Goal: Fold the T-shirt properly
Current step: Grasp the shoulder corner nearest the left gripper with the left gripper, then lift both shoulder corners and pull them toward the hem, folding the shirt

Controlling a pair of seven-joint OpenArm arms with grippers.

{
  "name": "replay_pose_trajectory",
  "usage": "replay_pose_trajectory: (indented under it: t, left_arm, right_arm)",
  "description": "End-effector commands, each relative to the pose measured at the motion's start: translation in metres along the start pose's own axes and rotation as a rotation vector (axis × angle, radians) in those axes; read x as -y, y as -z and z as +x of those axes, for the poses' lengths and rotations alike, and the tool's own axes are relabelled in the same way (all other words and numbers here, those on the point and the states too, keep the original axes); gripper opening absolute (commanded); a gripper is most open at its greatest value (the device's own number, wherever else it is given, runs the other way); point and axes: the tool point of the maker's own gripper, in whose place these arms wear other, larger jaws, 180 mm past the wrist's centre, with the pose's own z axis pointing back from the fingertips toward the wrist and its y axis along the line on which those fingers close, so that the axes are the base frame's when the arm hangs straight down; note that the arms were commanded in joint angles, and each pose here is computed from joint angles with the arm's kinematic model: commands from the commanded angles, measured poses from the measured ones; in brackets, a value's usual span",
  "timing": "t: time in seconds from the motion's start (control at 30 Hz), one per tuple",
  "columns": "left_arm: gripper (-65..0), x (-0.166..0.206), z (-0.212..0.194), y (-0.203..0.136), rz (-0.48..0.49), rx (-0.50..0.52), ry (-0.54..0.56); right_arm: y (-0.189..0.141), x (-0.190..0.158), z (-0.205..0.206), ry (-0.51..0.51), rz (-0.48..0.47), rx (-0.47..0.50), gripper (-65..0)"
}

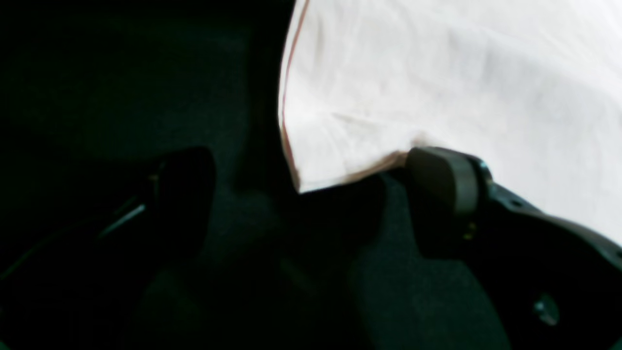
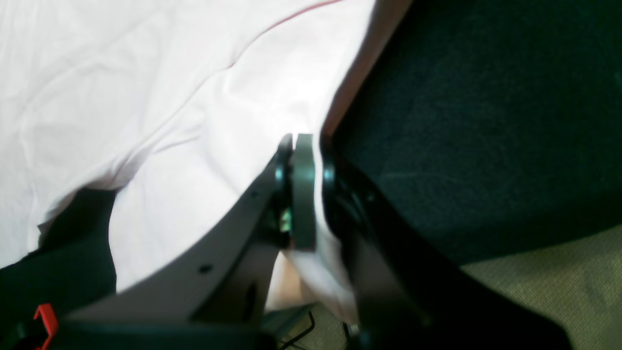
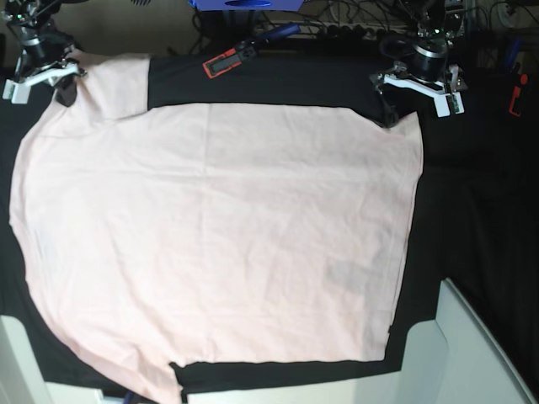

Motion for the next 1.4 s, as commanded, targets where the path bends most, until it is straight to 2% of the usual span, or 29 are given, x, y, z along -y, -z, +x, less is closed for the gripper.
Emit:
replay_pose_trajectory:
  t: [0.0,0.07,0.1,0.3,0.53,0.6,0.77,1.17,1.2,1.3,1.33,1.37]
  left_arm:
    - [-5.7,0.011,0.001,-0.003,-0.059,0.000,-0.015]
    - [-5.7,0.030,0.005,-0.006,-0.147,0.016,-0.043]
    - [-5.7,0.033,0.006,-0.006,-0.160,0.020,-0.066]
    - [-5.7,0.026,0.002,-0.004,-0.139,0.014,-0.175]
    - [-5.9,0.020,0.007,-0.004,-0.132,0.027,-0.174]
    - [-9.7,0.009,0.010,-0.004,-0.101,0.039,-0.185]
    - [-26.0,0.000,0.014,0.007,-0.078,0.045,-0.189]
    - [-28.7,-0.001,0.010,0.013,-0.069,0.034,-0.196]
    - [-31.7,-0.002,0.010,0.013,-0.068,0.032,-0.196]
    - [-46.7,-0.002,0.009,0.013,-0.068,0.031,-0.196]
    - [-50.2,-0.002,0.009,0.013,-0.068,0.031,-0.196]
    - [-50.7,-0.002,0.009,0.013,-0.068,0.031,-0.198]
  right_arm:
    - [-0.003,0.002,-0.016,-0.029,-0.008,-0.079,-65.0]
    - [-0.003,0.002,-0.016,-0.029,-0.008,-0.079,-65.0]
    - [-0.003,0.002,-0.016,-0.029,-0.008,-0.079,-65.0]
    - [-0.003,0.002,-0.016,-0.029,-0.008,-0.079,-65.0]
    - [-0.002,0.002,-0.015,-0.029,-0.007,-0.077,-65.0]
    - [-0.002,0.002,-0.015,-0.029,-0.007,-0.077,-65.0]
    - [-0.003,0.003,-0.016,-0.028,-0.008,-0.080,-65.0]
    - [-0.003,0.003,-0.016,-0.028,-0.008,-0.080,-65.0]
    - [-0.003,0.003,-0.016,-0.028,-0.008,-0.080,-65.0]
    - [-0.003,0.003,-0.016,-0.028,-0.008,-0.080,-65.0]
    - [-0.003,0.003,-0.016,-0.028,-0.008,-0.080,-65.0]
    - [-0.003,0.003,-0.016,-0.028,-0.008,-0.080,-65.0]
